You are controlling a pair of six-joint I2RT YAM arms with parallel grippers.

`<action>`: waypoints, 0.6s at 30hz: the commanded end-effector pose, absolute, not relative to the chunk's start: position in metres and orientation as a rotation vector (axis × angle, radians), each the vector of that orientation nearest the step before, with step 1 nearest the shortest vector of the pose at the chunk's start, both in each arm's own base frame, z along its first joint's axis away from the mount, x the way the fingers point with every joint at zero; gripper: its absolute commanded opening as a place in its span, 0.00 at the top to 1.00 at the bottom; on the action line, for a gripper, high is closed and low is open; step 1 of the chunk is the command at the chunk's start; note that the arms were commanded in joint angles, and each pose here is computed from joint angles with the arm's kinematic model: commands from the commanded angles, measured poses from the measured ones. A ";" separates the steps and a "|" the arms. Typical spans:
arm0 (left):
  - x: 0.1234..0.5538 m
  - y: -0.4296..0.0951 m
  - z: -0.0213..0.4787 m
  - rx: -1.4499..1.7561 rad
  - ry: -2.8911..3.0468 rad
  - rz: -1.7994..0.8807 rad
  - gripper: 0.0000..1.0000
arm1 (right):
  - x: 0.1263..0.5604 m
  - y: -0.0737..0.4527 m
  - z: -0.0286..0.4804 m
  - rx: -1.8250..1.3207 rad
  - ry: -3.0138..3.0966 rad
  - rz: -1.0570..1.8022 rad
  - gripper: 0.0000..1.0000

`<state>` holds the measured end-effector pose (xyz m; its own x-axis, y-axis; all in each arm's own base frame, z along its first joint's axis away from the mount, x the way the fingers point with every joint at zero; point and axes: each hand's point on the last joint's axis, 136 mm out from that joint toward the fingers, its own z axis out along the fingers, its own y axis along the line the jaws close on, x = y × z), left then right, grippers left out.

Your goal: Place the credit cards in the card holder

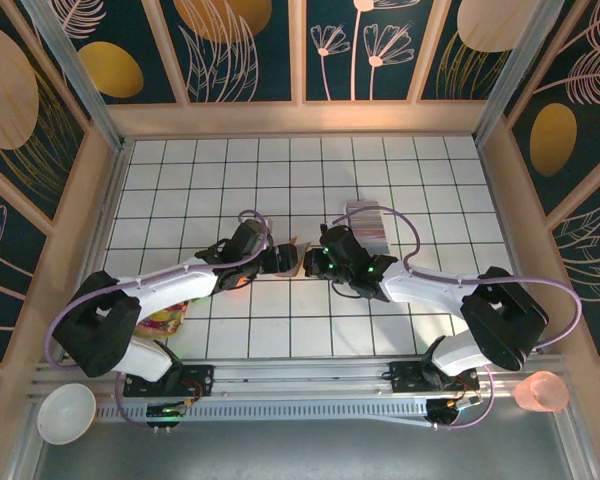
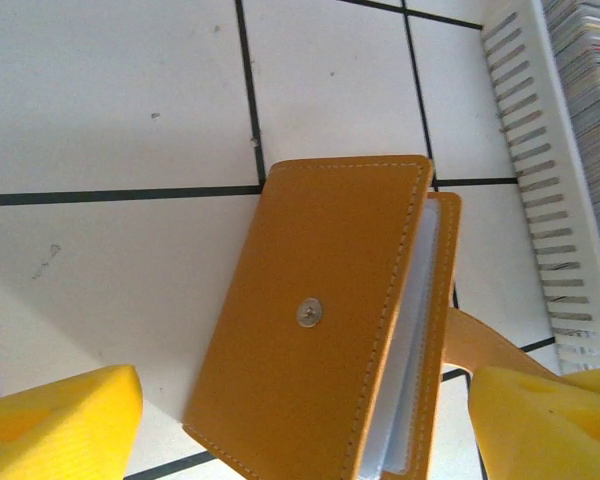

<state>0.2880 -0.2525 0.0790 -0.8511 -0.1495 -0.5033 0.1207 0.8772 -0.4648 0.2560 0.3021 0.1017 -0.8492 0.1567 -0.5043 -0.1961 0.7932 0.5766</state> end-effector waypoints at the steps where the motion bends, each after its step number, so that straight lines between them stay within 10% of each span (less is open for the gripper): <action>1: 0.297 -0.248 0.078 -0.013 2.507 -0.605 0.15 | 0.264 0.311 0.123 -0.040 2.382 0.911 1.00; 8: 0.301 -0.251 0.072 0.048 2.539 -0.550 0.19 | 0.263 0.310 0.125 -0.046 2.378 0.912 1.00; 18: 0.310 -0.243 0.066 0.025 2.543 -0.503 0.60 | 0.264 0.297 0.117 -0.035 2.399 0.846 1.00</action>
<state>0.3051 -0.2452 0.0684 -0.8499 -0.0917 -0.5190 0.1253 0.9214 -0.3679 0.2585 0.3036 0.1064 -0.8438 0.1537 -0.5142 -0.2062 0.7918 0.5750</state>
